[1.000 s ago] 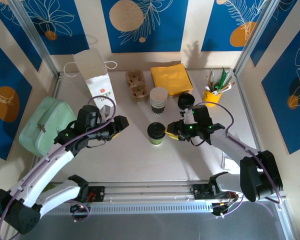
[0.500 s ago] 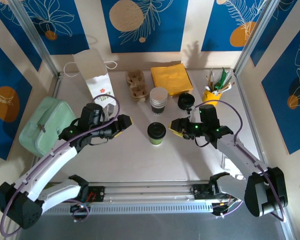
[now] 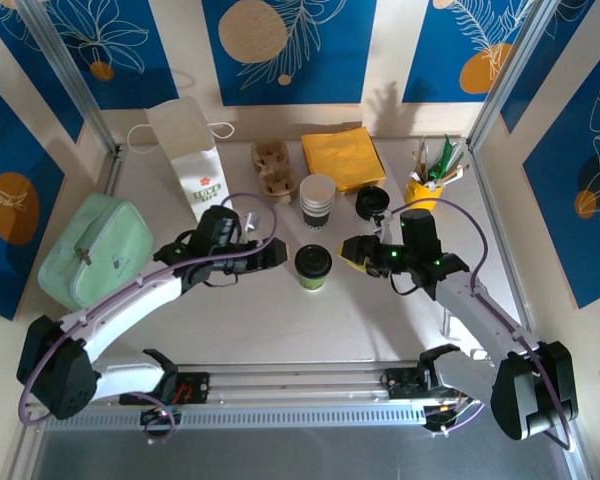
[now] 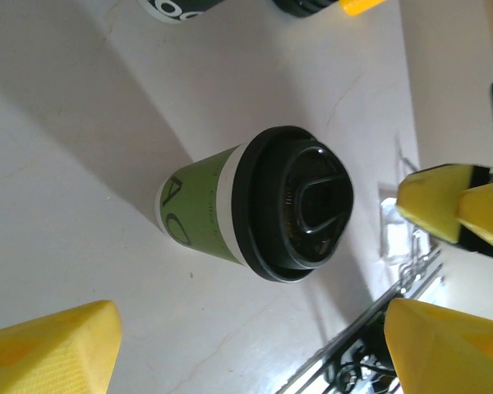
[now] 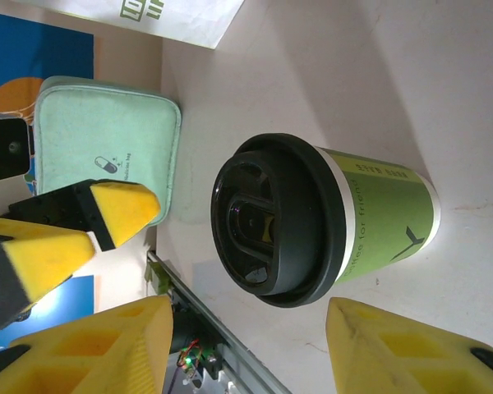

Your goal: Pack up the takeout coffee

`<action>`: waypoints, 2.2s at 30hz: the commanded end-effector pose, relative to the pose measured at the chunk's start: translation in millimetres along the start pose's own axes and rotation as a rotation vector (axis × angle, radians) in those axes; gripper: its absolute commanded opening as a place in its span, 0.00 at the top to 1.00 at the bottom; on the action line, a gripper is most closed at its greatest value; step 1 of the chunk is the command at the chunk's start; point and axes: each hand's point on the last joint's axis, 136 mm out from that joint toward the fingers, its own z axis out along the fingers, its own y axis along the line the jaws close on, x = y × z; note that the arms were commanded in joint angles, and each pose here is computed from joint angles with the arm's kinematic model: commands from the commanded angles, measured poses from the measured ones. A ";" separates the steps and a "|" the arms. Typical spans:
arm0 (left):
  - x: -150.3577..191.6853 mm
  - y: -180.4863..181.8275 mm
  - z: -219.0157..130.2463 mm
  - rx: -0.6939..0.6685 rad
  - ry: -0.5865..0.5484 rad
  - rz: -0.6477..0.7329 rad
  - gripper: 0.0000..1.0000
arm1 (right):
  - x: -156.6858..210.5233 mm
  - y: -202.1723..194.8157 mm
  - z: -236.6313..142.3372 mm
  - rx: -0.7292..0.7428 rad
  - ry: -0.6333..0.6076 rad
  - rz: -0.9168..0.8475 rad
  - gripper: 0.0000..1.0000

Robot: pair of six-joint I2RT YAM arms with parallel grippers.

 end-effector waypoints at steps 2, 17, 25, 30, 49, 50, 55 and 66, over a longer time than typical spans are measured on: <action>-13.7 -19.9 10.1 0.037 -0.022 0.131 0.17 | 3.1 1.7 1.6 0.011 -0.009 -0.049 0.47; -13.2 -17.2 51.6 0.073 0.064 0.107 0.26 | 0.1 -8.5 21.8 0.085 0.012 -0.054 0.47; -9.5 -13.0 59.4 0.075 0.083 0.091 0.28 | -1.6 -10.3 32.4 0.094 0.032 -0.047 0.48; -8.1 -11.8 62.8 0.074 0.094 0.086 0.30 | -2.9 -9.0 35.9 0.095 0.036 -0.050 0.48; -6.8 -6.0 67.4 0.054 0.105 0.073 0.34 | -10.2 -13.3 42.5 0.119 0.029 -0.040 0.49; -6.4 -5.8 68.0 0.052 0.108 0.072 0.34 | -9.8 -14.7 42.9 0.124 0.032 -0.036 0.49; -5.1 -3.2 68.8 0.043 0.112 0.068 0.35 | -11.3 -14.8 44.1 0.128 0.035 -0.035 0.49; -0.4 5.4 72.6 0.019 0.130 0.048 0.35 | -10.6 -21.2 49.2 0.149 0.057 -0.020 0.50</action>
